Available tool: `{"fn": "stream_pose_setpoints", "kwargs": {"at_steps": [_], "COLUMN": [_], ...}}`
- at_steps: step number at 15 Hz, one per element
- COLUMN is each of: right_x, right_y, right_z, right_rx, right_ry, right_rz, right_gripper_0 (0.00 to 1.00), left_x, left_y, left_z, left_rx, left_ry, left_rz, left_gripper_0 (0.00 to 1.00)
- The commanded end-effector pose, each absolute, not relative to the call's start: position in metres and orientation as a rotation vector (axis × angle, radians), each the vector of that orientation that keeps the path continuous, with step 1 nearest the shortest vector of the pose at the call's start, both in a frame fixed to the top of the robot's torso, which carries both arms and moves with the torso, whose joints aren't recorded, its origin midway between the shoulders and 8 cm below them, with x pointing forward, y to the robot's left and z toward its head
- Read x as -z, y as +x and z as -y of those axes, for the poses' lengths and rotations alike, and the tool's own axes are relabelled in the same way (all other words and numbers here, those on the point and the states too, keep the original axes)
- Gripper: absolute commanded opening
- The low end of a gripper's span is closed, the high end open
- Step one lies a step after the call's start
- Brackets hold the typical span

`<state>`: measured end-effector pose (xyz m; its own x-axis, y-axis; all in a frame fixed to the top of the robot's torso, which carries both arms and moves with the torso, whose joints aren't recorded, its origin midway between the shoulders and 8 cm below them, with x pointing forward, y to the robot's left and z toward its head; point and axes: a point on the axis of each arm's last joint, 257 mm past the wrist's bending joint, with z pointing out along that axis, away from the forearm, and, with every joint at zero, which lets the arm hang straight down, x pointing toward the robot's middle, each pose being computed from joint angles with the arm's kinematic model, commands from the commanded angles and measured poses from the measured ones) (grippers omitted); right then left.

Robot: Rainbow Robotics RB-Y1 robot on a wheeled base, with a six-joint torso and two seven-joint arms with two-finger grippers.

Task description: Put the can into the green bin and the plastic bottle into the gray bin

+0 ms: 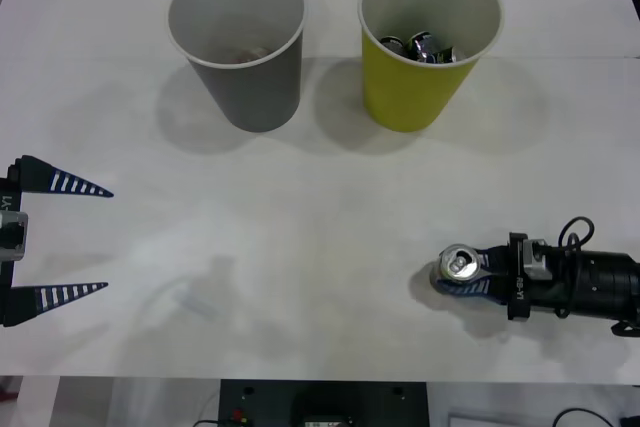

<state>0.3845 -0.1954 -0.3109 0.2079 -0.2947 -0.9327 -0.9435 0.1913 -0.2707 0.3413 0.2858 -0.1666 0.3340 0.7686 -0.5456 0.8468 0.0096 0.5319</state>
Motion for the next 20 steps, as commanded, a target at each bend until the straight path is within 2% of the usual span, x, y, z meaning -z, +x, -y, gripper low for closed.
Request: {"fn": "stream_pose_setpoints", "kwargs": {"at_steps": [1,5,10,16,20], "right_x": [0.297,0.277,0.246,0.203,0.169], "right_y": [0.386,0.392,0.401,0.41,0.41], "right_z": [0.204,0.211,0.207,0.209,0.219], "right_rx": [-0.736,-0.704,-0.593,-0.495,-0.476], "right_ry": [-1.363,-1.378,-1.285,-1.066,-0.918], "right_rz": [-1.357,-1.448,-1.663,-1.918,-2.042], "right_gripper_0": [0.0,0.0,0.0,0.0,0.0], "left_x": [0.167,0.167,0.167,0.167,0.167], "left_y": [0.341,0.341,0.341,0.341,0.341], "left_z": [-0.286,-0.286,-0.286,-0.286,-0.286], "left_rx": [0.118,0.118,0.118,0.118,0.118], "left_ry": [1.762,1.762,1.762,1.762,1.762], "left_rz": [-1.444,-1.444,-1.444,-1.444,-1.444], "left_gripper_0": [1.0,1.0,1.0,1.0,1.0]}}
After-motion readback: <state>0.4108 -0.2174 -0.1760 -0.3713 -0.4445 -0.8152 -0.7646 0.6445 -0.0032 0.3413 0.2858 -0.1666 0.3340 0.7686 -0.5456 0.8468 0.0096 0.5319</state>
